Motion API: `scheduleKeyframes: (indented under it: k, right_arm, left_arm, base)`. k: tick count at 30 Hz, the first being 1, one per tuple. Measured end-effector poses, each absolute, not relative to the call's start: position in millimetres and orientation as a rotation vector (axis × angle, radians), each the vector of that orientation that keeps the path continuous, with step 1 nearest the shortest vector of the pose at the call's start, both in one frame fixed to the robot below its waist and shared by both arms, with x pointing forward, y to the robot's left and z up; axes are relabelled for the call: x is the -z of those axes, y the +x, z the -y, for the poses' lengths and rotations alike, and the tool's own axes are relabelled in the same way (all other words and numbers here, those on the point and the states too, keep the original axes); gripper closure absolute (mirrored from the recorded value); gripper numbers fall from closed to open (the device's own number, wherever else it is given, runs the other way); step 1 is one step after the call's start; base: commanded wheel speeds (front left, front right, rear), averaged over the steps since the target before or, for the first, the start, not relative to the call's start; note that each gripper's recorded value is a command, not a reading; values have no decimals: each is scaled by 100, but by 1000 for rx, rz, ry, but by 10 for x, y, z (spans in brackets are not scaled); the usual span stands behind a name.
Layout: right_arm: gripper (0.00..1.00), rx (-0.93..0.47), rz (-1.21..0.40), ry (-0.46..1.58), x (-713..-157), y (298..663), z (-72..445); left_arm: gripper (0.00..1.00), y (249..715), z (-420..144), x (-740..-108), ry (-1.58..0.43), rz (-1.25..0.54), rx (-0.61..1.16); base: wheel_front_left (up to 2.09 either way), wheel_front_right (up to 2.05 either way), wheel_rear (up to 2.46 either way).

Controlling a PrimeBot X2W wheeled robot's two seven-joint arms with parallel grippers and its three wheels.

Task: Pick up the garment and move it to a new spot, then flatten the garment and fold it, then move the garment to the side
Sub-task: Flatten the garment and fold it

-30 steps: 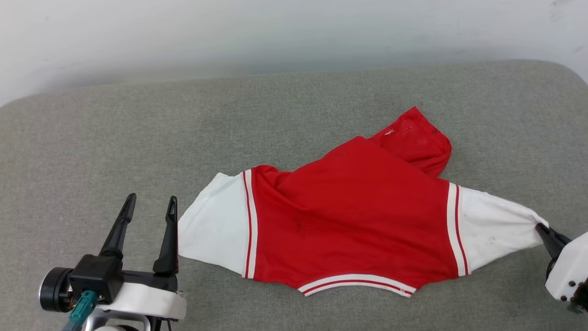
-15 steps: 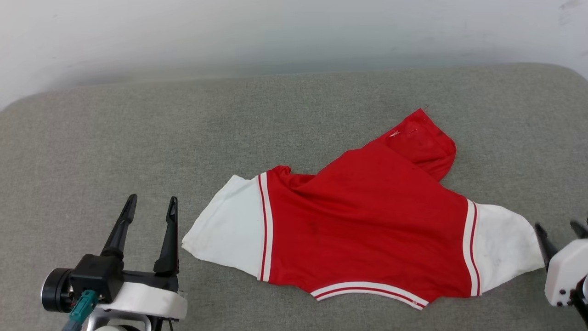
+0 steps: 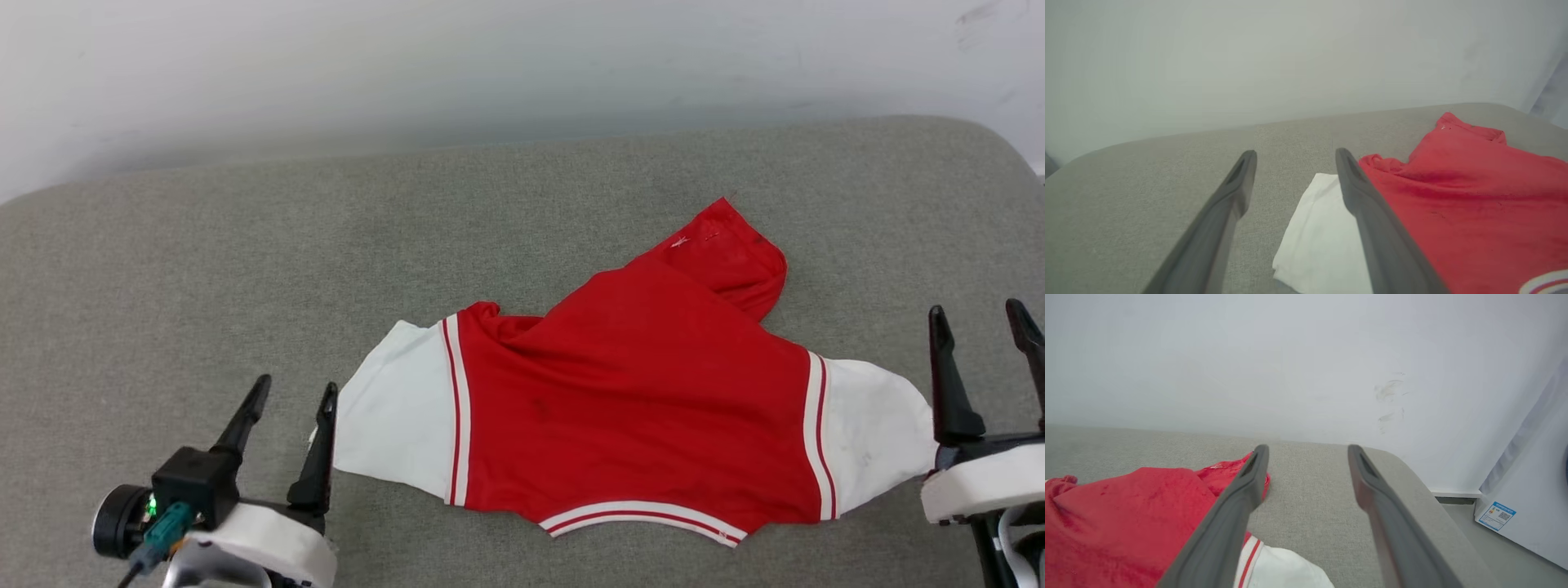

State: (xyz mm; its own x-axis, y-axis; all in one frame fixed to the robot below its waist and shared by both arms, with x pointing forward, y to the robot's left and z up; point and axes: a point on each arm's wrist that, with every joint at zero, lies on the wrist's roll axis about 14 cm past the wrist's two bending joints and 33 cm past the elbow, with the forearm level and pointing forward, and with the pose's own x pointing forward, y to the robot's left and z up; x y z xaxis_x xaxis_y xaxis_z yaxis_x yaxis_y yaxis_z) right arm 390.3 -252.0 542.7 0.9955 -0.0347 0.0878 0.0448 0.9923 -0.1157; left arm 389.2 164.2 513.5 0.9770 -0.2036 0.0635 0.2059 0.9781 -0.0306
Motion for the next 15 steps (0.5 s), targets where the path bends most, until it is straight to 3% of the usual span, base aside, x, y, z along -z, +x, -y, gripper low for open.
scheduleKeyframes:
  k: [10,15]
  right_arm:
    - [0,81,126,-70,-5434,3823,2419]
    - [0,105,114,-68,-5376,3863,2462]
  left_arm:
    - [0,4090,-1530,-4527,11,-491,393]
    - [0,4098,-1580,-4251,80,-679,417]
  base:
    - [0,0,0]
    - [0,0,0]
